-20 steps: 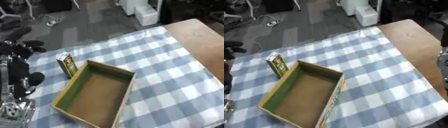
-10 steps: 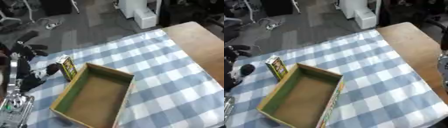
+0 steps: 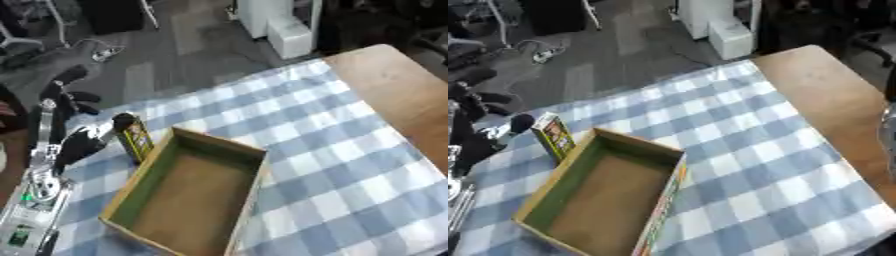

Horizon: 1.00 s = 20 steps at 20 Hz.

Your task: Pick up objects on the table and place them in the box.

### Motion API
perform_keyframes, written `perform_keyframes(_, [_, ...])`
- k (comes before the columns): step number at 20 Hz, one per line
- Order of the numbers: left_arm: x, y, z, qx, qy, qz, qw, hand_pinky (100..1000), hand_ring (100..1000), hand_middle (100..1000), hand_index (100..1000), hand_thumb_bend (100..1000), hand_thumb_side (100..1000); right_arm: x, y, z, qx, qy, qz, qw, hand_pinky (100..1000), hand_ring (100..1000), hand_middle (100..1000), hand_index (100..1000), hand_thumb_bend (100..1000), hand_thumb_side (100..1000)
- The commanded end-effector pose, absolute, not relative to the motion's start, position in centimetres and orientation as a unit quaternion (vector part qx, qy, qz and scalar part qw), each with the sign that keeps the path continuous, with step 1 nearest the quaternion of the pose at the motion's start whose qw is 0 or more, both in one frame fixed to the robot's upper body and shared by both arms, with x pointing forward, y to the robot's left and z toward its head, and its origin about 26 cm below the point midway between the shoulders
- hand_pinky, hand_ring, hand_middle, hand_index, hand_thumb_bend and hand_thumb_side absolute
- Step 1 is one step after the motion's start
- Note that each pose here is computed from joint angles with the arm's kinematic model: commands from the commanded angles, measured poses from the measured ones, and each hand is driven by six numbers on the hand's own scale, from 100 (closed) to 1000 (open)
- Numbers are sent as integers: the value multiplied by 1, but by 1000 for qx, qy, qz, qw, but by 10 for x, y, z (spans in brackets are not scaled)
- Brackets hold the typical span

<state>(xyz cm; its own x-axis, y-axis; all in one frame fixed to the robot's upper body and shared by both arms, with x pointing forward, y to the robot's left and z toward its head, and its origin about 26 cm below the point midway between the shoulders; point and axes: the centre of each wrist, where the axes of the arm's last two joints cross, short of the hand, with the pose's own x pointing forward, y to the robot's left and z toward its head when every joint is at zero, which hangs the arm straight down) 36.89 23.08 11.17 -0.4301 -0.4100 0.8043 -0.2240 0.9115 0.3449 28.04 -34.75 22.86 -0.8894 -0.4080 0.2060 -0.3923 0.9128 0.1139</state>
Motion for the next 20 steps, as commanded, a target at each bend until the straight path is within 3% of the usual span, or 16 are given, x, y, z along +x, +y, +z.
perform_keyframes(1, [375, 231, 118, 201, -838, -86, 499, 497, 617, 803, 891, 1000, 554, 278, -348, 238, 207, -972, -21, 107, 438, 387, 432, 504, 100, 1000])
perform_keyframes(20, [391, 238, 97, 228, -803, -99, 541, 507, 637, 825, 907, 1000, 531, 279, -347, 240, 211, -971, -26, 113, 440, 383, 426, 501, 100, 1000])
